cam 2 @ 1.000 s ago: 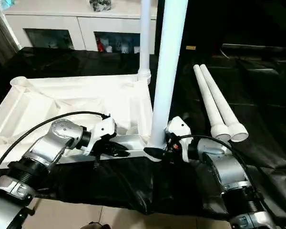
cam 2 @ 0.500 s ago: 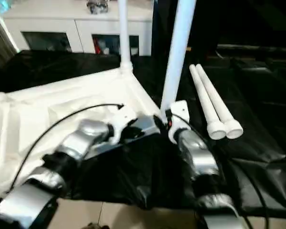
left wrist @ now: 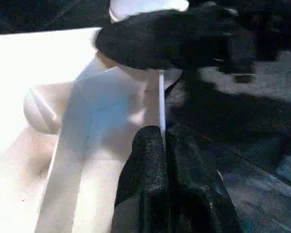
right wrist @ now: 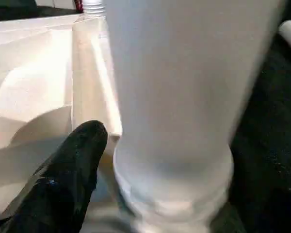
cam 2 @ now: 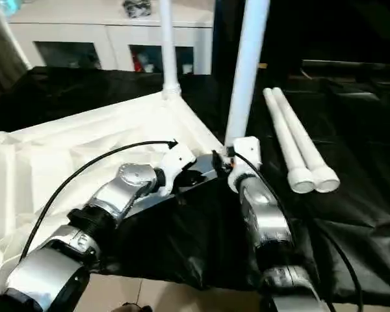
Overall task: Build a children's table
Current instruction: Rotate leg to tighten, then rotate table base
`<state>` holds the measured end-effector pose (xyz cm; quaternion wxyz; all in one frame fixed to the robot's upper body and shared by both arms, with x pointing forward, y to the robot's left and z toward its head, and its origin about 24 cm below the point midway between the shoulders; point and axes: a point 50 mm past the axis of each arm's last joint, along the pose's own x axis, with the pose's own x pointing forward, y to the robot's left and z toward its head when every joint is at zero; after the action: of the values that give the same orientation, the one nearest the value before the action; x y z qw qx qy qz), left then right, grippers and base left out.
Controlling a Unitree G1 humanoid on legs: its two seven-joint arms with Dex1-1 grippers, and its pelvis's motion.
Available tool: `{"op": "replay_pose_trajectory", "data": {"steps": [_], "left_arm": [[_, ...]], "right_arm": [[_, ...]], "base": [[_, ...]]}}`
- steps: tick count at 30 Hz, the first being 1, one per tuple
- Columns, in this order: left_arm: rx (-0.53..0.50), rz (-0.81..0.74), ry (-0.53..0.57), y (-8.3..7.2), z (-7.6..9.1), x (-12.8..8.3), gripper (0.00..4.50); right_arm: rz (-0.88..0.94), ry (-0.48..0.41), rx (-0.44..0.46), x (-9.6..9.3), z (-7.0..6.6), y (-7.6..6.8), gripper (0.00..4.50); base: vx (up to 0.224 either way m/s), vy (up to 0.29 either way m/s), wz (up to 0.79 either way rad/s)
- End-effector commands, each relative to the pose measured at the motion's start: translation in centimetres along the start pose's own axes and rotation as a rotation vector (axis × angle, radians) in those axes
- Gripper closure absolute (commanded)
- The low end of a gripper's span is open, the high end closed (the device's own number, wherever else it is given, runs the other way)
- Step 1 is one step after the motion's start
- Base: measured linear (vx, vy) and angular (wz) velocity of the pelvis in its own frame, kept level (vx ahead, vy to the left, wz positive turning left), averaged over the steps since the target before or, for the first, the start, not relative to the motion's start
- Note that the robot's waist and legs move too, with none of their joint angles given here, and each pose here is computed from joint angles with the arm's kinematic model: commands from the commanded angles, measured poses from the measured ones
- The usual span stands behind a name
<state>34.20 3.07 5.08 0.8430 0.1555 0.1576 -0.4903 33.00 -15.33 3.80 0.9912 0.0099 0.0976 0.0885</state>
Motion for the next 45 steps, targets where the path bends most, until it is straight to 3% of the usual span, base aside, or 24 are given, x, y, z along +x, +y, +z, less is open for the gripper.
{"op": "replay_pose_trajectory", "data": {"steps": [1,5,9,14,15,17,19,20,21,22,23,25,26,29,34,39,45], "left_arm": [[-0.011,0.062,-0.128,0.8,2.1,-0.2,4.06],[0.009,0.121,-0.146,1.5,2.0,-0.9,3.72],[0.010,0.253,-0.181,3.3,1.9,-2.6,3.49],[0.027,0.553,-0.151,7.1,1.6,-7.7,3.49],[0.045,0.660,-0.116,8.3,1.5,-9.9,3.49],[0.053,0.765,-0.080,9.3,1.2,-12.3,3.49],[0.065,0.875,-0.019,10.2,0.6,-15.2,3.49],[0.065,0.875,-0.019,10.2,0.6,-15.2,3.49],[0.079,0.961,0.074,10.8,-0.5,-17.6,3.49],[0.080,0.968,0.085,10.8,-0.6,-17.8,3.49],[0.074,1.001,0.146,11.0,-1.5,-19.1,3.76],[0.049,1.066,0.239,11.2,-3.1,-21.0,3.83],[0.040,1.091,0.266,11.2,-3.5,-21.6,3.87],[0.017,1.080,0.397,10.7,-5.5,-23.0,4.18],[-0.034,0.984,0.513,9.8,-7.7,-23.7,4.50],[-0.061,0.909,0.517,9.3,-8.1,-23.2,4.50],[-0.093,0.556,0.568,7.0,-8.7,-21.5,4.50]], "right_arm": [[-0.009,-0.048,0.013,-0.8,1.1,-0.9,0.63],[0.005,-0.077,-0.014,-2.3,1.5,-1.8,0.63],[0.032,-0.087,-0.037,-3.6,1.8,-2.2,0.63],[0.198,-0.019,-0.052,-5.1,1.6,-1.6,0.63],[0.274,0.014,-0.084,-5.6,1.3,-1.0,0.63],[0.369,0.054,-0.115,-6.1,0.8,-0.1,0.63],[0.462,0.105,-0.131,-6.6,0.2,0.9,0.63],[0.462,0.105,-0.131,-6.6,0.2,0.9,0.63],[0.505,0.140,-0.134,-6.7,-0.3,1.7,0.63],[0.507,0.143,-0.134,-6.6,-0.4,1.8,0.63],[0.510,0.166,-0.132,-6.4,-0.7,2.2,0.63],[0.492,0.197,-0.137,-5.8,-1.1,2.6,0.63],[0.484,0.210,-0.136,-5.6,-1.2,2.7,0.93],[0.444,0.256,-0.137,-4.8,-1.4,2.9,1.04],[0.414,0.271,-0.122,-3.7,-0.9,3.2,1.50],[0.395,0.289,-0.124,-3.3,-0.8,3.3,1.90],[0.361,0.350,-0.145,-2.1,-1.3,3.3,2.44]], "base": [[0.000,0.000,0.00],[0.000,0.000,0.00],[0.000,0.000,0.00],[0.000,0.000,0.00],[0.000,0.000,0.00],[0.000,0.000,0.00],[0.000,0.000,0.00],[0.000,0.000,0.00],[0.000,0.000,0.00],[0.000,0.000,0.00],[0.000,0.000,0.00],[0.000,0.000,0.00],[0.000,0.000,0.00],[0.000,0.000,0.00],[0.000,0.000,0.00],[0.000,0.000,0.00],[0.000,0.000,0.00]]}}
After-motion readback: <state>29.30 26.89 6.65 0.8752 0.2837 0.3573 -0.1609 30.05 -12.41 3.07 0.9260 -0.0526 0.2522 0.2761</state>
